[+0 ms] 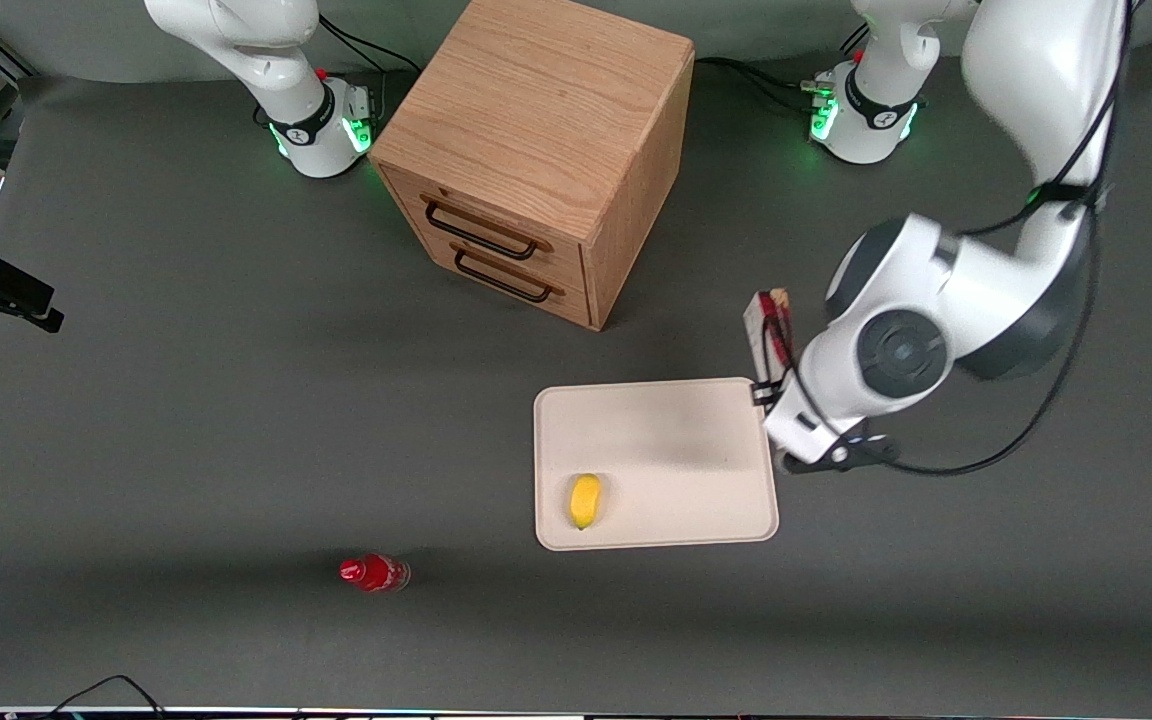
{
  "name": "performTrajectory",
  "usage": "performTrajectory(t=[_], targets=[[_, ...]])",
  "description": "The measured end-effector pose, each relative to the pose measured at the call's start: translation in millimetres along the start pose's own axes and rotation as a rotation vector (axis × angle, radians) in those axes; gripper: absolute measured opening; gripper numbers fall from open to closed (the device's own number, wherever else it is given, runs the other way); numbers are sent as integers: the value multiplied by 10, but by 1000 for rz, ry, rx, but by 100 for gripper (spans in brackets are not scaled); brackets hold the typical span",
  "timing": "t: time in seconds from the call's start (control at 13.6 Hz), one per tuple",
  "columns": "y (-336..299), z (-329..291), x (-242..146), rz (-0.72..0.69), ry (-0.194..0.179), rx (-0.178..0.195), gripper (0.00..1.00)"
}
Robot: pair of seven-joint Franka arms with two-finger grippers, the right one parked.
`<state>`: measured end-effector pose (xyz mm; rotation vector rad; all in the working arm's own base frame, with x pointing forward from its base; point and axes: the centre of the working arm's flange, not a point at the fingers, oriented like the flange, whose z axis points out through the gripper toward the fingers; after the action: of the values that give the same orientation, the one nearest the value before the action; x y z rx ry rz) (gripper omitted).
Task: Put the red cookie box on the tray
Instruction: 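Lift the cookie box and carry it onto the white tray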
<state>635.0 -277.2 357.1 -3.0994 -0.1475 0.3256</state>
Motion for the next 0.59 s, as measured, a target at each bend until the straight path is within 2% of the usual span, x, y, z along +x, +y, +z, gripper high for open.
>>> performTrajectory(t=[0.15,0.29,0.51,0.59], targets=[[154,477,172,22,4,-15,4],[198,745,311,26,28,-35,4],[185,989,452,31,58,-35,4],[169,1020,476,30,60,-30,10]])
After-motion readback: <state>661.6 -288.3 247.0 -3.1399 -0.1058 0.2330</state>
